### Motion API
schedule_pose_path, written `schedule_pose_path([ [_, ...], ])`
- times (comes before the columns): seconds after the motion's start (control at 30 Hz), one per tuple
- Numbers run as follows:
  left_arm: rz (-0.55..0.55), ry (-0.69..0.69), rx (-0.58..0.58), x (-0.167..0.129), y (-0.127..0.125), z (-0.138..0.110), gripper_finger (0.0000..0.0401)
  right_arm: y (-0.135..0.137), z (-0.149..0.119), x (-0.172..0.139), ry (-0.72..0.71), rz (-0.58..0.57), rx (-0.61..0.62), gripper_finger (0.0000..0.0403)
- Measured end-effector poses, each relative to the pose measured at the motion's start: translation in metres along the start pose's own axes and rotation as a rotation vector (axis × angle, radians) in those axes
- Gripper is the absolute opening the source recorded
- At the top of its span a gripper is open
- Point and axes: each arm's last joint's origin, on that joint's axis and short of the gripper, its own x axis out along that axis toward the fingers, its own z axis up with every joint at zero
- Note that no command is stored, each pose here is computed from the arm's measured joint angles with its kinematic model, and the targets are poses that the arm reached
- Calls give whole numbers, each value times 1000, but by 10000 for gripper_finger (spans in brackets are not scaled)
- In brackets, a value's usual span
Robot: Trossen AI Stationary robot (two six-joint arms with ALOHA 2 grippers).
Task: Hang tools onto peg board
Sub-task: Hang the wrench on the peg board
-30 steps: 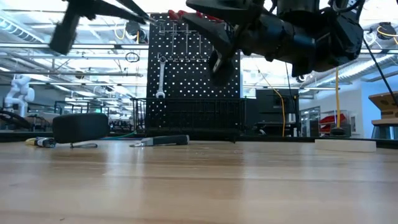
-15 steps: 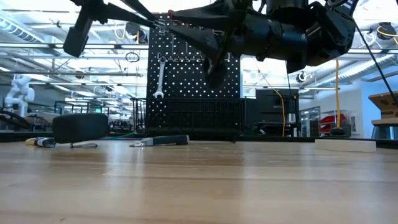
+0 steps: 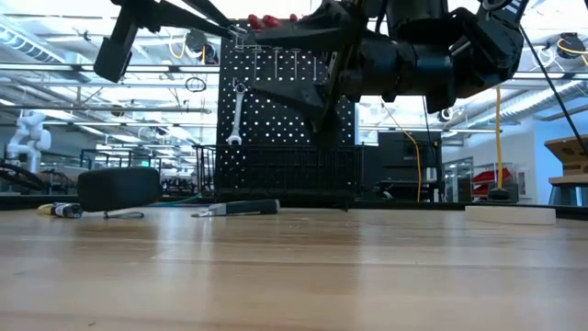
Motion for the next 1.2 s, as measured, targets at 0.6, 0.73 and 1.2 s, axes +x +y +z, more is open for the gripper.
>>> schedule_pose_path([
  [0.6,-33,-72,-65,16,0,-7,11,9,17,22,66,-15,-31,185],
  [0.73,-36,-90,-44,14,-1,-6,11,9,17,22,68,-12,-48,161],
  [1.2,-37,-101,112,14,-5,-5,11,8,15,22,89,-24,-53,55],
])
